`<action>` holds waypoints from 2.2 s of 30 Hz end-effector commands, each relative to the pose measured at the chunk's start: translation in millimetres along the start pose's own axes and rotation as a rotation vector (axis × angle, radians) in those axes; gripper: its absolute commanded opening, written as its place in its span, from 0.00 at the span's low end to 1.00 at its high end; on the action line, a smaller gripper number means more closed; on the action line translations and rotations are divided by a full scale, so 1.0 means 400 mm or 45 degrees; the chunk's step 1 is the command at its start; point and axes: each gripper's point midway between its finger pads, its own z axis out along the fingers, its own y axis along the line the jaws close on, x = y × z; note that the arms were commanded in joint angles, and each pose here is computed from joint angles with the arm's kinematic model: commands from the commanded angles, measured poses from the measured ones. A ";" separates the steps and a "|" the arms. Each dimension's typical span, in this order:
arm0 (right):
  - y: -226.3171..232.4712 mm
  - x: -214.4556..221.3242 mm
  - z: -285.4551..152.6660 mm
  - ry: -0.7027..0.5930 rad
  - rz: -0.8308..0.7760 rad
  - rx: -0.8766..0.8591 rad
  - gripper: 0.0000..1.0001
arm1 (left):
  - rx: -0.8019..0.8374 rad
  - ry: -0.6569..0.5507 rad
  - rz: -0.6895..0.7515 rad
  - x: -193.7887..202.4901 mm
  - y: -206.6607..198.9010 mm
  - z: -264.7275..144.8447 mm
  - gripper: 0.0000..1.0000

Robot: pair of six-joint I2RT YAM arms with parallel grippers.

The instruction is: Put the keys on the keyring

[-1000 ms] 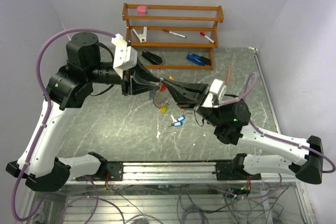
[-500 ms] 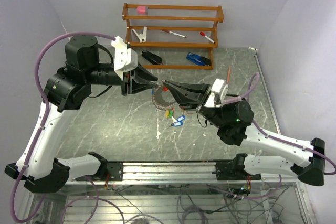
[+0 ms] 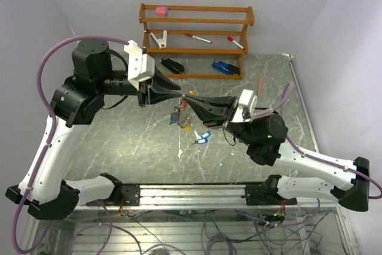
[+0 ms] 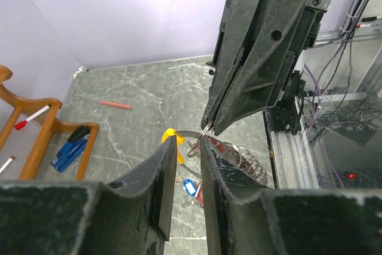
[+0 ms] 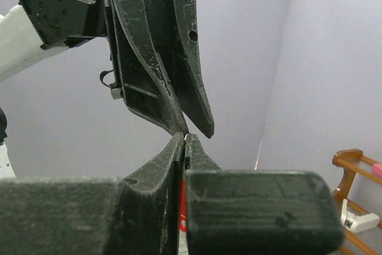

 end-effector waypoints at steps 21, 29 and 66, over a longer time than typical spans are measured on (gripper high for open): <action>-0.001 -0.066 0.016 -0.096 0.024 -0.007 0.00 | 0.219 0.008 -0.068 0.029 -0.062 0.007 0.16; -0.007 -0.069 0.010 -0.094 0.030 0.011 0.00 | 0.218 -0.019 -0.049 0.010 -0.064 0.005 0.07; 0.072 0.180 -0.074 0.993 0.161 -0.240 0.22 | 0.231 0.536 0.006 0.213 -0.072 -0.052 0.07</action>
